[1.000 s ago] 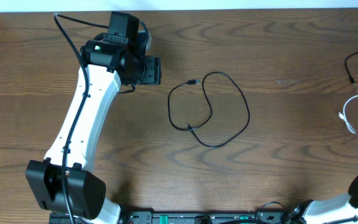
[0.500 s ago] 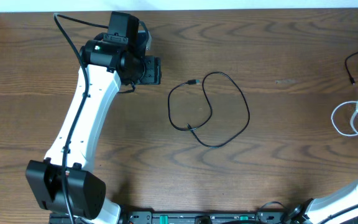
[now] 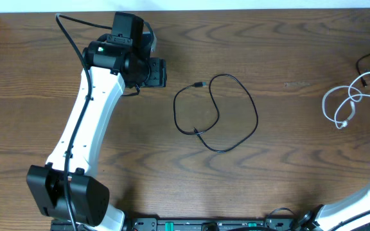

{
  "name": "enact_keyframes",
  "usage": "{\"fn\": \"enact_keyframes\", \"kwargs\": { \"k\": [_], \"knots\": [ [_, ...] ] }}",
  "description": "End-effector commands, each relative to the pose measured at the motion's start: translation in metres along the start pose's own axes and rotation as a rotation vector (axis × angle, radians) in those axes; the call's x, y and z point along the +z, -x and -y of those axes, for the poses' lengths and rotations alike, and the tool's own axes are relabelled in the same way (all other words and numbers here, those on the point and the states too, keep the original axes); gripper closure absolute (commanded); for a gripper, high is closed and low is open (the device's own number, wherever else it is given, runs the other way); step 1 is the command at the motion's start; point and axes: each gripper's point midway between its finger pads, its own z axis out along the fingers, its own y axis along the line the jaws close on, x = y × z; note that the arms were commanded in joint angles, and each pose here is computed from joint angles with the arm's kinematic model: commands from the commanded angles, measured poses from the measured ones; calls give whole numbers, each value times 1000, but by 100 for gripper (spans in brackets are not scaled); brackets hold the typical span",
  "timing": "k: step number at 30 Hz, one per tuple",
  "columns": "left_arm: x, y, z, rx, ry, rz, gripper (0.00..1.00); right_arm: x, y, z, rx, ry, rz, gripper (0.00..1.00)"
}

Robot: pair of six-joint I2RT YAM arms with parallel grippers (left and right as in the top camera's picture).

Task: Untangle cables
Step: 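Carry the white cable right and drop it at the table's right edge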

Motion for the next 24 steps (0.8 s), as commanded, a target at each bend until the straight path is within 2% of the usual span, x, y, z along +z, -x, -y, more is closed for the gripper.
{"fn": "enact_keyframes", "kwargs": {
  "k": [1,4,5,6,7,8,15,24],
  "knots": [
    [1,-3,2,-6,-11,-12,32,-4,-19,-13,-44,51,-84,1],
    [1,-3,2,-6,-11,-12,32,-5,-19,-26,-118,92,-86,21],
    [1,-3,2,-6,-11,-12,32,-5,-19,-28,-145,99,-86,22],
    [1,-3,2,-6,-11,-12,32,-4,-19,-28,-168,99,-82,16],
    [1,-3,2,-6,-11,-12,32,-4,-17,-28,-167,95,-67,6],
    [1,-3,2,-6,-11,-12,32,-3,-11,-27,-166,89,-35,1],
    [1,-3,2,-6,-11,-12,32,-4,23,10,71,-48,172,1],
    [2,-3,2,-6,-11,-12,32,-32,27,111,663,-370,440,1]
  ]
}}
